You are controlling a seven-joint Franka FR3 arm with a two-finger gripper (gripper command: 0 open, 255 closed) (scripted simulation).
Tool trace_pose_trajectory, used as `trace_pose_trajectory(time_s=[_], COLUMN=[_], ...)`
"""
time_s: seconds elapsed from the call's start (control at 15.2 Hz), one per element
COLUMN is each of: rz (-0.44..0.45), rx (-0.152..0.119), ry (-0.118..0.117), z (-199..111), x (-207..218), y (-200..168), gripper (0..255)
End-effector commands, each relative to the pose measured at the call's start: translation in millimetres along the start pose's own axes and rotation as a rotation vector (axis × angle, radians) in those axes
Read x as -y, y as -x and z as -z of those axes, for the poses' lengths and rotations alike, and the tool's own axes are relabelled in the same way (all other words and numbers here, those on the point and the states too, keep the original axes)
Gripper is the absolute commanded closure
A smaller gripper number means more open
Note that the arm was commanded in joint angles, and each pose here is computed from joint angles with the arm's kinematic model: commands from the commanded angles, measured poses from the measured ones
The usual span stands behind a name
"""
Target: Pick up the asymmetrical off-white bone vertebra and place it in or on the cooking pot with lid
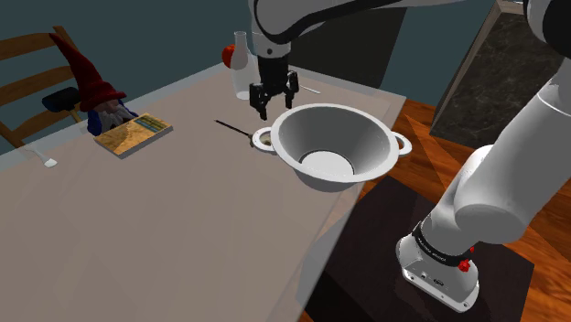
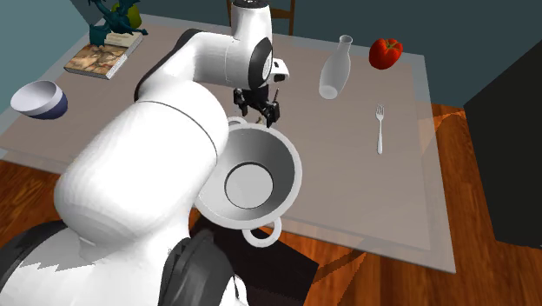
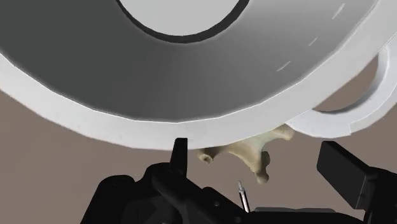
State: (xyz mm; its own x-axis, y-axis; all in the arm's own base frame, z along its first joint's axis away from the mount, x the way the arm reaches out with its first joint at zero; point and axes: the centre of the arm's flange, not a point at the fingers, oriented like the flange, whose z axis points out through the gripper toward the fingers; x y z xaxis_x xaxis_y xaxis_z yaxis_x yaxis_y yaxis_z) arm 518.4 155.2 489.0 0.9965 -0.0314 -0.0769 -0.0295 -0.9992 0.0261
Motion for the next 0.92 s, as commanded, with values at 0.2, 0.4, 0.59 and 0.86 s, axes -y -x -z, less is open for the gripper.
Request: trace_pose_trajectory(time_s=[0.2, 0.4, 0.59, 0.86], rz=[0.038, 0.057, 0.057, 0.057], rx=[0.002, 0.003, 0.003, 0.003], ry=[0.002, 0.004, 0.004, 0.004], z=[-15, -21, -37, -58], x=[50, 75, 75, 75], y=[-44, -65, -65, -65], gripper=[0, 0, 0, 0])
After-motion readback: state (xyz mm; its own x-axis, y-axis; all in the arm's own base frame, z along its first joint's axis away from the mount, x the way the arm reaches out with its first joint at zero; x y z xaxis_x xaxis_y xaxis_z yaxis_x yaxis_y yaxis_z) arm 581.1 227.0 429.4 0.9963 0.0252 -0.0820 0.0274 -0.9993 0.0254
